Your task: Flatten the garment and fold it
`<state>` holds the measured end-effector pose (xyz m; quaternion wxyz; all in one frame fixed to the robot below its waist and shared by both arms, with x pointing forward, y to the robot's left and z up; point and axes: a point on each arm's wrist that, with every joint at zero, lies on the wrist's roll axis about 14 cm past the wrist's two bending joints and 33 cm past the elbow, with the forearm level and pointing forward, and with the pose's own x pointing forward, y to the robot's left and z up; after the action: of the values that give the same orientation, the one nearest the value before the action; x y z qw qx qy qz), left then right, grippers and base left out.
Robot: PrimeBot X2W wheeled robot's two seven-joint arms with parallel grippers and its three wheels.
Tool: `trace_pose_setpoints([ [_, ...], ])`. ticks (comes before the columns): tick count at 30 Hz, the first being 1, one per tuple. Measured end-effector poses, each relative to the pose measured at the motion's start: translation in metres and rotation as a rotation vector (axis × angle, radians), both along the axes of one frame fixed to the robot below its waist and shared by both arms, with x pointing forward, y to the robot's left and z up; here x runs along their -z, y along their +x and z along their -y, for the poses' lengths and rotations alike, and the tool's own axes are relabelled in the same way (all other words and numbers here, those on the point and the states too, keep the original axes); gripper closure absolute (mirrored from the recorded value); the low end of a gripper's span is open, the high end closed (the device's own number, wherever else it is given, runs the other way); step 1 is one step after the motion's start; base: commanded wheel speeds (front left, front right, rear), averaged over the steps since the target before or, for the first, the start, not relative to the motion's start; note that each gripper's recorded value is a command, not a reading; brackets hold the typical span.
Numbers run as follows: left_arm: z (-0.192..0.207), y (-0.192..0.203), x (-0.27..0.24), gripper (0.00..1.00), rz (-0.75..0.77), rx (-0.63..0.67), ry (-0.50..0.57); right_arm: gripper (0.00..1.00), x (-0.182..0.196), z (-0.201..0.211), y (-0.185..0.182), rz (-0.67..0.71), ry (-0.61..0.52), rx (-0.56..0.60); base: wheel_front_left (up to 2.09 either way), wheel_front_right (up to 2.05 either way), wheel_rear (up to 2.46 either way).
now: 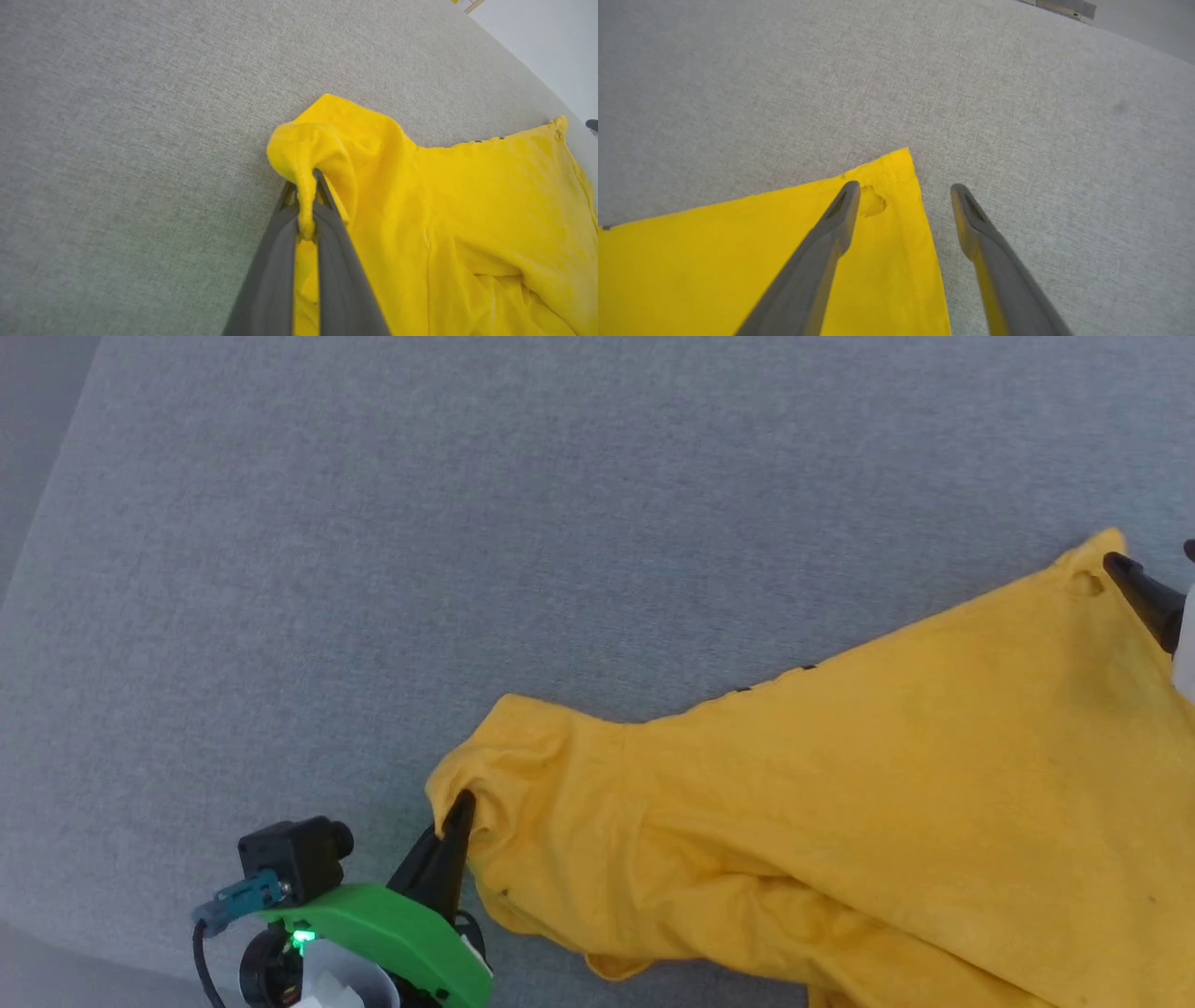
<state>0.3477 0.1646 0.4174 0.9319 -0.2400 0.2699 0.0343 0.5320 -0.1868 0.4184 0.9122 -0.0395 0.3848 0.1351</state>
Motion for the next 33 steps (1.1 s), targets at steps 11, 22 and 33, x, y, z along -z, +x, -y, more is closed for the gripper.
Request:
trace_pose_setpoints([
  [11,-0.012,0.0,0.017,1.0,-0.053,-0.042,0.021,1.0,0.053,-0.003,0.007,-0.134,-0.024,-0.016,0.0,0.0,0.0],
  [22,-0.018,0.027,-0.003,1.0,0.049,-0.014,0.076,1.0,-0.003,-0.009,0.024,0.152,0.059,-0.009,0.0,0.0,0.0],
  [33,-0.048,0.1,-0.121,1.0,0.384,0.037,0.303,1.0,-0.13,0.0,0.024,0.574,0.054,-0.015,0.0,0.0,0.0],
])
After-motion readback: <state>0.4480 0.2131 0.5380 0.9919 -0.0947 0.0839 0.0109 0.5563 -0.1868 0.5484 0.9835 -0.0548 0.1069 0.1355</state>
